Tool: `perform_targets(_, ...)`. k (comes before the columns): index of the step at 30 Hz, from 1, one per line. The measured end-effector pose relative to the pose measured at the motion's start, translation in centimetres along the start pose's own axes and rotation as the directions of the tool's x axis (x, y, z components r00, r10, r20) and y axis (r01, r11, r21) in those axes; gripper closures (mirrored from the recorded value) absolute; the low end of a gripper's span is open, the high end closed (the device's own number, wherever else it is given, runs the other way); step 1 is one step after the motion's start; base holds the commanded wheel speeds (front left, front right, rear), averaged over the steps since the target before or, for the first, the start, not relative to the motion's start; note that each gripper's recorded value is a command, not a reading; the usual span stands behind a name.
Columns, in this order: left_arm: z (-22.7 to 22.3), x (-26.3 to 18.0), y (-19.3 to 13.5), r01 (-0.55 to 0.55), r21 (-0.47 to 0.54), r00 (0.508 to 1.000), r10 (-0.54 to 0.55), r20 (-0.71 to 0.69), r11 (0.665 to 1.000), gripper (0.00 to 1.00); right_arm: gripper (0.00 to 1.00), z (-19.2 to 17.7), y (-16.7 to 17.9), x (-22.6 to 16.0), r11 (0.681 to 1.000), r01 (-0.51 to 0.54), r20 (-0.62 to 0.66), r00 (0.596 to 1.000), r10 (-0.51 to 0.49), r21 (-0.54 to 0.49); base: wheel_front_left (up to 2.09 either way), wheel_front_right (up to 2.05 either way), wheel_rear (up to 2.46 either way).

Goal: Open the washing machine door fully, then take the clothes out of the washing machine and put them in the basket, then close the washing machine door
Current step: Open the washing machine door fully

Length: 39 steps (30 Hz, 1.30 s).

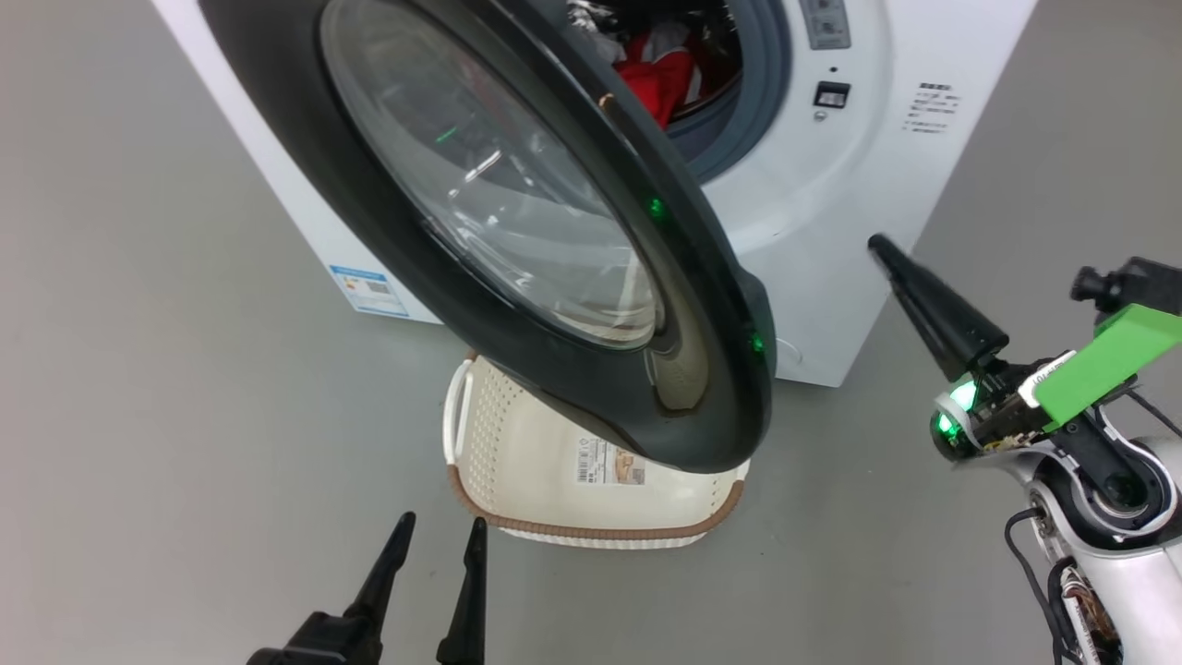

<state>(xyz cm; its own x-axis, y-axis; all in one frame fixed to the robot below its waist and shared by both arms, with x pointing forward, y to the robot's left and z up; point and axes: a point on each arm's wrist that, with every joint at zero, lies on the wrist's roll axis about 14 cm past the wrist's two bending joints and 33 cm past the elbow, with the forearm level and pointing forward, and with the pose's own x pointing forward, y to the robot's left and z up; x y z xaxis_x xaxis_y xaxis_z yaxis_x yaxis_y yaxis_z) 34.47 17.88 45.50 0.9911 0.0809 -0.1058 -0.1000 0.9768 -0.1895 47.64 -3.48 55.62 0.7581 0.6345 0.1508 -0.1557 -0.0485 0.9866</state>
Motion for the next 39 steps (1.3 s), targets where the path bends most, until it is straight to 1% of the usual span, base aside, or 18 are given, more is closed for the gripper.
perform_targets(2,0.0,-0.1,0.1,-0.009,-0.002,1.0,0.009,0.0,1.0,0.0,1.0,-0.9,-0.7,0.2,0.999,0.012,-0.073,0.997,-0.008,0.045,0.0,0.0,0.0)
perform_targets(5,-0.1,-0.1,-0.1,-0.008,-0.001,1.0,0.008,-0.004,1.0,0.0,1.0,-2.1,-1.5,0.6,0.997,0.029,-0.177,0.984,-0.016,0.071,0.0,0.0,0.0)
perform_targets(10,0.3,0.0,-0.2,-0.014,-0.002,1.0,0.014,0.006,1.0,0.0,1.0,-3.3,-2.7,1.1,0.993,0.059,-0.279,0.96,-0.028,0.104,0.0,0.0,0.0)
perform_targets(11,0.3,0.0,-0.2,-0.014,-0.002,1.0,0.014,0.006,1.0,0.0,1.0,-3.3,-2.7,1.1,0.993,0.059,-0.279,0.96,-0.028,0.104,0.0,0.0,0.0)
perform_targets(13,0.2,-0.1,-0.1,-0.021,-0.003,1.0,0.021,0.003,1.0,0.0,1.0,-4.1,-3.1,1.2,0.991,0.074,-0.322,0.946,-0.035,0.109,0.0,0.0,0.0)
perform_targets(15,0.3,-0.2,0.0,-0.027,-0.006,1.0,0.027,0.004,1.0,0.0,1.0,-4.8,-3.8,1.2,0.991,0.096,-0.355,0.933,-0.059,0.089,0.0,0.0,0.0)
perform_targets(20,0.7,-0.4,0.3,-0.044,-0.02,0.999,0.045,0.016,0.999,0.0,1.0,-6.3,-3.9,1.7,0.99,0.097,-0.408,0.912,-0.048,0.1,0.0,0.0,0.0)
perform_targets(27,1.4,-1.2,1.4,-0.083,-0.021,0.996,0.084,0.038,0.996,0.0,1.0,-8.1,-3.9,2.2,0.994,0.097,-0.466,0.883,-0.065,0.044,0.0,0.0,0.0)
perform_targets(32,2.1,-1.9,2.3,-0.114,-0.022,0.992,0.115,0.059,0.993,0.0,1.0,-10.4,-4.0,2.0,0.994,0.1,-0.517,0.853,-0.066,0.039,0.0,0.0,0.0)
perform_targets(39,2.6,-3.2,3.2,-0.146,-0.028,0.986,0.147,0.079,0.989,0.0,1.0,-14.2,-2.9,2.3,0.996,0.074,-0.594,0.804,-0.031,0.047,0.0,0.0,0.0)
